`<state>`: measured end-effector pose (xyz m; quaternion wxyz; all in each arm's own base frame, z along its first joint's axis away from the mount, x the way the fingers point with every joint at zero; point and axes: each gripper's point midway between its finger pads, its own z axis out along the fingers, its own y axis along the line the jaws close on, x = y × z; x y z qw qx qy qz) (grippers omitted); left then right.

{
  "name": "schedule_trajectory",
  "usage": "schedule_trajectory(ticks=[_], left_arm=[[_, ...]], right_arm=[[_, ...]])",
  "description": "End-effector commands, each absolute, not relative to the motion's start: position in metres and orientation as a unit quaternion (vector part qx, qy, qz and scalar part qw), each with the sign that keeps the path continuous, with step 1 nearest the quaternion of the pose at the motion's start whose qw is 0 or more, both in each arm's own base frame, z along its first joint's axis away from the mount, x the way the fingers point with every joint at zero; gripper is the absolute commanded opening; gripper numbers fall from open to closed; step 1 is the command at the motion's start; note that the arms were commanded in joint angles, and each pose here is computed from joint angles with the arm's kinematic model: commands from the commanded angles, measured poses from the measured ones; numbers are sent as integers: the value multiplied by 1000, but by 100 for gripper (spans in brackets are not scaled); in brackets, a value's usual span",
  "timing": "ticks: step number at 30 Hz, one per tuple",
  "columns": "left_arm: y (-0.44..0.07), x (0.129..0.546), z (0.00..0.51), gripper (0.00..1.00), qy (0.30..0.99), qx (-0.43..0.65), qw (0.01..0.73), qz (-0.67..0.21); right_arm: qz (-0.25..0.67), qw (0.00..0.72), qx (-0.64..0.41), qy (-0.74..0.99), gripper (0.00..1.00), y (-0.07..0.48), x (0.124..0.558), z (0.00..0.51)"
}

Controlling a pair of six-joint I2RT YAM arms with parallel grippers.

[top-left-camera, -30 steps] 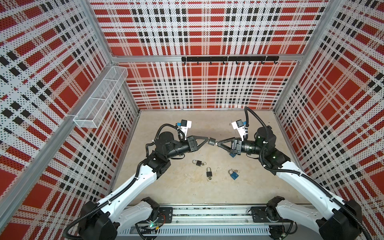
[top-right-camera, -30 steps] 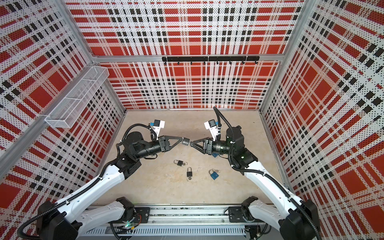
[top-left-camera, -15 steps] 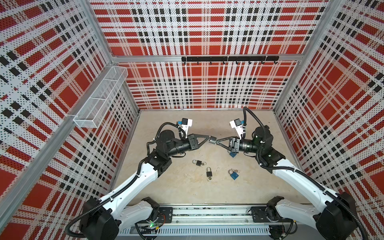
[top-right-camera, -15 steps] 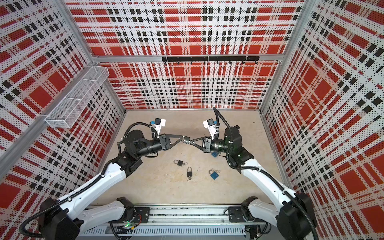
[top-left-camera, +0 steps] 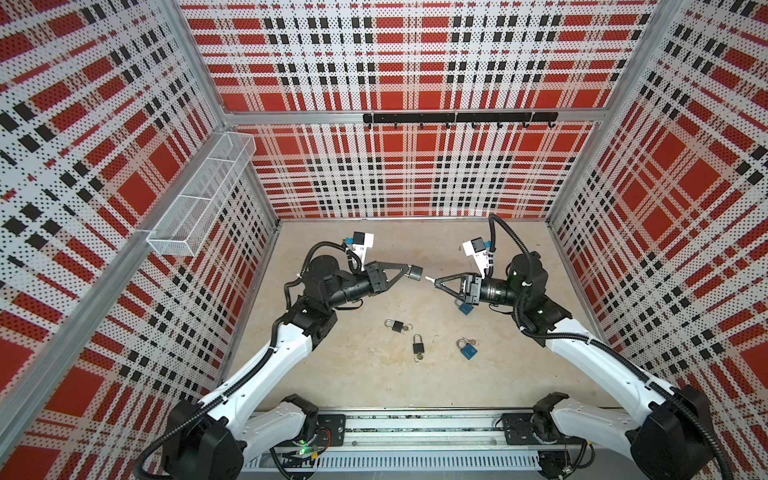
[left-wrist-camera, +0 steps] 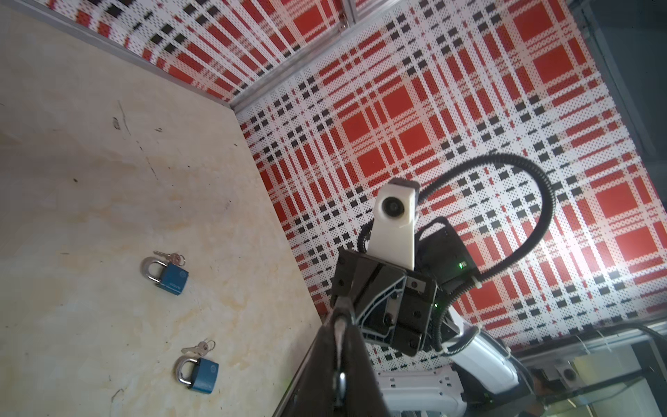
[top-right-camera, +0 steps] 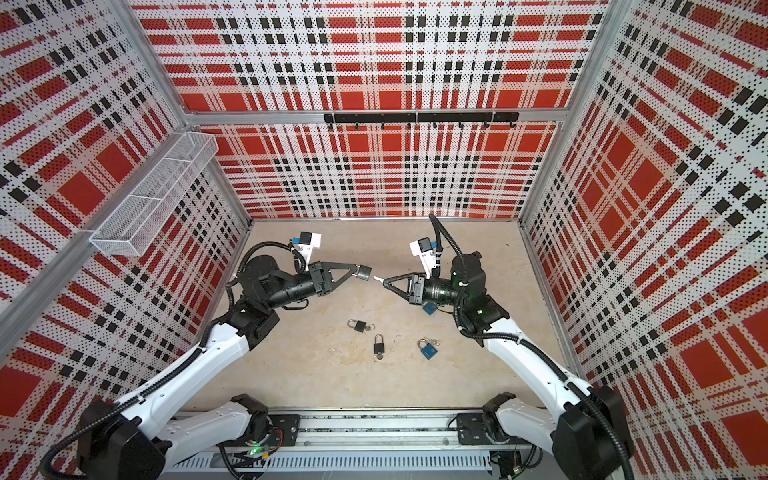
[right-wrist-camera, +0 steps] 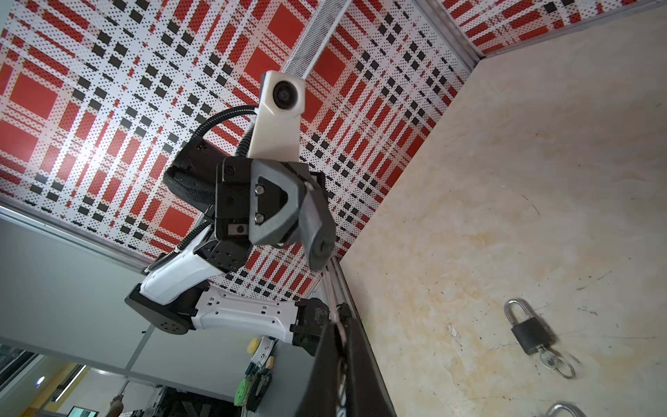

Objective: Lock with the key

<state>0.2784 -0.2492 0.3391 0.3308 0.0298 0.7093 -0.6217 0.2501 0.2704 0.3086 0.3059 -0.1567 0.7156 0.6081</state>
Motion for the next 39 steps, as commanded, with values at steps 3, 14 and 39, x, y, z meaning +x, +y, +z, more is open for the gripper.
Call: schedule_trajectory(ticks=[3, 14, 39], left_arm=[[-238, 281, 360, 0, 690, 42, 354, -631], [-266, 294, 276, 0, 764, 52, 280, -579], [-357, 279, 143, 0, 877, 193, 171, -405]], right_arm=[[589, 316, -138, 730, 0, 254, 248, 294], [519, 341, -64, 781, 0, 222, 254, 244], [386, 363, 23, 848, 0, 169, 246, 182]])
